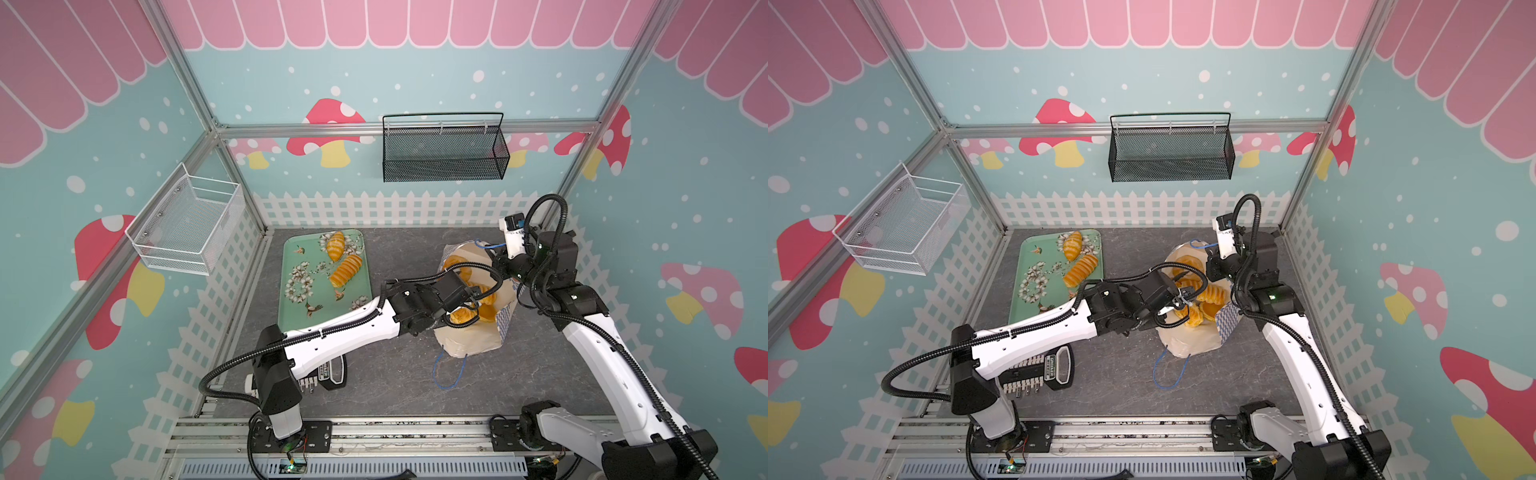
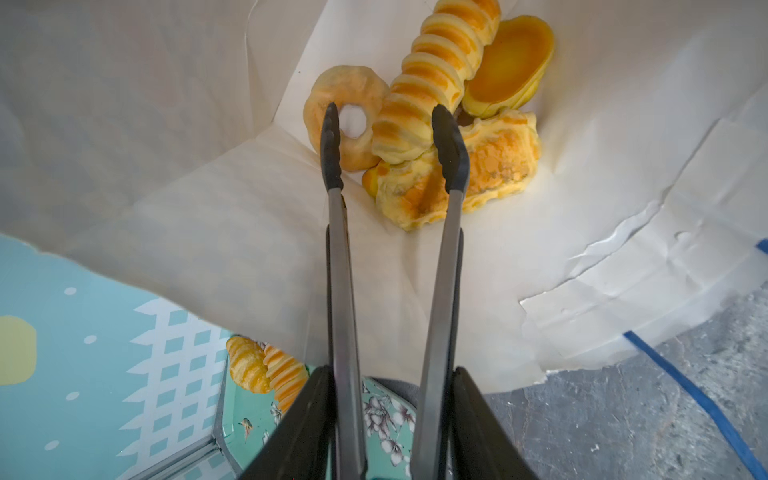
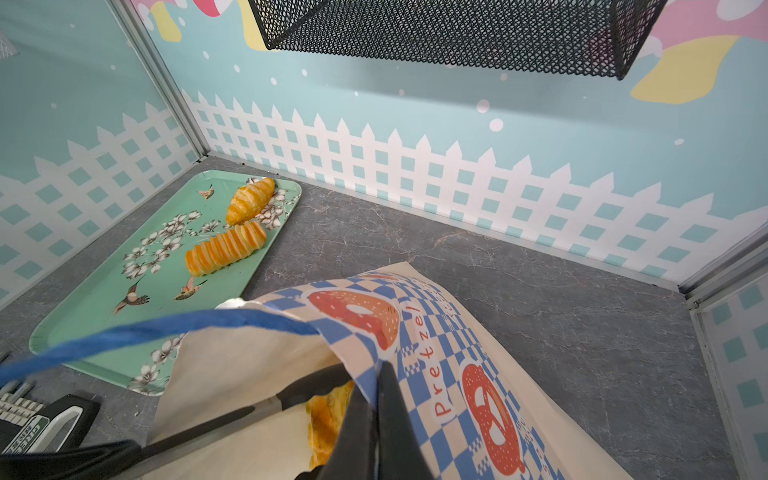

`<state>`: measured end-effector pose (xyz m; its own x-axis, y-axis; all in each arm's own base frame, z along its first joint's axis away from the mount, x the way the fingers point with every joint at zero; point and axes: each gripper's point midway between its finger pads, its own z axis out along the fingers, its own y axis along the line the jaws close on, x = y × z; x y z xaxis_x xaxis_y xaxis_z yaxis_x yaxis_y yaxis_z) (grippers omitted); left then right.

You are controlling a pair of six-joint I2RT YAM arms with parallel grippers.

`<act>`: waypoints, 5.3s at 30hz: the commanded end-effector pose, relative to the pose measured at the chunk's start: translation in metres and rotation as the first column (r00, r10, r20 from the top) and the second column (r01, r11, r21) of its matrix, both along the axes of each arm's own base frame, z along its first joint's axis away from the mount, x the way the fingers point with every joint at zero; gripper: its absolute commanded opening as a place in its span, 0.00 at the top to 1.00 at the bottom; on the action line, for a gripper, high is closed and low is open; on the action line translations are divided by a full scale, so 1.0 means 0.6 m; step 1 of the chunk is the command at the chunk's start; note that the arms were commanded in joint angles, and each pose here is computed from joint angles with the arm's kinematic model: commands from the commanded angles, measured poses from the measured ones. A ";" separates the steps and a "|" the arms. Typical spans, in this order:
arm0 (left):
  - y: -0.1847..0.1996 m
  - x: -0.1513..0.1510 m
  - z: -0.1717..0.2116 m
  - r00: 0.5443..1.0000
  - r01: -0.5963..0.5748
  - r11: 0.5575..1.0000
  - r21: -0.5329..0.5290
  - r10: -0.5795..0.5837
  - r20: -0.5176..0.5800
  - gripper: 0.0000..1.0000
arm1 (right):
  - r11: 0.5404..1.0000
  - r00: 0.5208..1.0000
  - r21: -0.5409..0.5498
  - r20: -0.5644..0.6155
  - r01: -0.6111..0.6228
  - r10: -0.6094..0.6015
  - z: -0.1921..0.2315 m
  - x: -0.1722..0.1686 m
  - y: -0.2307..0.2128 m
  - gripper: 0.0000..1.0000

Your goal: Take the fake bread out of the paper bag

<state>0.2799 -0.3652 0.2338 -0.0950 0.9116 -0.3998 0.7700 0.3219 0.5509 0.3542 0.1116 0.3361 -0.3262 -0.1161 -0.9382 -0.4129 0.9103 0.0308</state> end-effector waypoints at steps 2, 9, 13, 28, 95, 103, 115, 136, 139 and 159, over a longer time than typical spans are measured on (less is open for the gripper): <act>-0.024 0.008 0.006 0.999 0.047 0.999 -0.026 -0.047 -0.015 0.58 | 1.000 1.000 -0.004 0.006 0.001 -0.001 0.008 -0.009 -0.001 1.00; -0.041 0.009 0.000 0.995 0.079 0.996 -0.052 -0.082 -0.057 0.59 | 1.000 1.000 0.001 0.007 -0.014 0.014 0.013 0.000 0.006 1.00; -0.041 0.022 -0.016 0.995 0.072 0.997 -0.028 -0.074 -0.069 0.59 | 1.000 1.000 0.004 0.014 -0.013 0.013 0.017 0.002 0.006 1.00; -0.059 0.003 -0.055 0.969 0.139 0.989 -0.045 -0.145 -0.201 0.64 | 1.000 1.000 -0.003 0.010 -0.016 0.016 0.015 -0.005 0.005 1.00; -0.004 -0.070 -0.023 0.990 0.110 0.993 -0.042 -0.113 -0.086 0.60 | 1.000 1.000 -0.019 -0.002 0.003 -0.003 0.011 -0.008 -0.002 1.00; 0.005 -0.069 0.005 0.986 0.168 0.985 -0.029 -0.168 -0.018 0.60 | 1.000 1.000 -0.017 -0.003 -0.002 0.001 0.013 -0.005 -0.001 1.00; -0.005 -0.071 -0.016 0.956 0.293 0.953 0.072 -0.293 -0.008 0.53 | 1.000 1.000 -0.019 -0.001 0.002 -0.002 0.016 -0.006 -0.002 1.00; -0.029 -0.043 -0.062 0.937 0.302 0.943 0.140 -0.320 0.139 0.54 | 1.000 1.000 -0.025 -0.005 0.002 -0.002 0.015 -0.005 -0.002 1.00; -0.032 -0.047 -0.075 0.934 0.314 0.936 0.158 -0.335 0.129 0.55 | 1.000 1.000 -0.026 -0.005 0.004 -0.004 0.015 -0.005 -0.003 1.00; -0.021 -0.058 -0.031 0.930 0.307 0.945 0.112 -0.323 0.175 0.91 | 0.999 1.000 -0.031 -0.003 0.013 -0.013 0.017 -0.004 -0.006 1.00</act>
